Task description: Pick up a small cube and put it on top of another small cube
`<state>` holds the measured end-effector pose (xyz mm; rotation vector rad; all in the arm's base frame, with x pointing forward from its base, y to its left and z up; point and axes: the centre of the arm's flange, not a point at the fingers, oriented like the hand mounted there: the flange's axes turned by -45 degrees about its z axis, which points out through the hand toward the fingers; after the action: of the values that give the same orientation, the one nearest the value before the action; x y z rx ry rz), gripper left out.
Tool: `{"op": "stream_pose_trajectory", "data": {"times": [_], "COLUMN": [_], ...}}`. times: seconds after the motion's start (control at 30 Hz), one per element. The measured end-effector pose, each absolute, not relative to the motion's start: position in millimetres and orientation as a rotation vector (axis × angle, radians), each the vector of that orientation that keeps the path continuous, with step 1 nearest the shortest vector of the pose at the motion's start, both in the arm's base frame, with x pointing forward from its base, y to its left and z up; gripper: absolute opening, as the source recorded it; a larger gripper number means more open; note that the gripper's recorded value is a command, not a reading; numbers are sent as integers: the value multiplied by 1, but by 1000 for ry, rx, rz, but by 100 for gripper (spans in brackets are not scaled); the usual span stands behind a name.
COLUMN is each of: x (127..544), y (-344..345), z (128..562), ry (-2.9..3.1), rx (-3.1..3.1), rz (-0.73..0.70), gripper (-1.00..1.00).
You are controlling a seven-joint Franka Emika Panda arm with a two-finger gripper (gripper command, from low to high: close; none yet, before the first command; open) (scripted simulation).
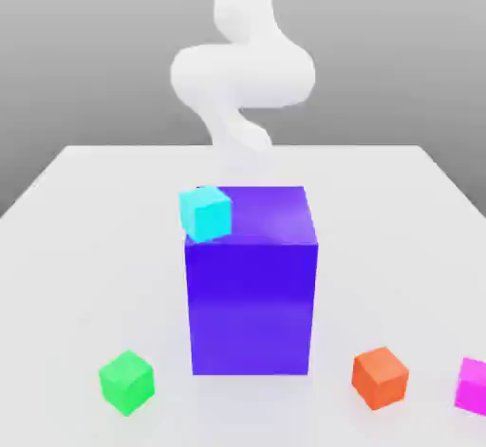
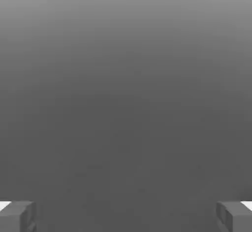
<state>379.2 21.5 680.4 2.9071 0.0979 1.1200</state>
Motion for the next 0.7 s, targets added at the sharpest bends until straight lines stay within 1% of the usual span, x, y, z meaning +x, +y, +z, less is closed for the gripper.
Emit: {"op": "stream_pose_trajectory", "data": {"times": [0.17,0.37,0.53,0.7], "x": [435,476,489,477], "y": [70,131,184,242], "z": [609,514,428,340], "ry": [355,670,941,1237], "rx": [2909,2886,2845,2780], "rz": [910,677,489,308], "gripper": [0,0,0,0]}}
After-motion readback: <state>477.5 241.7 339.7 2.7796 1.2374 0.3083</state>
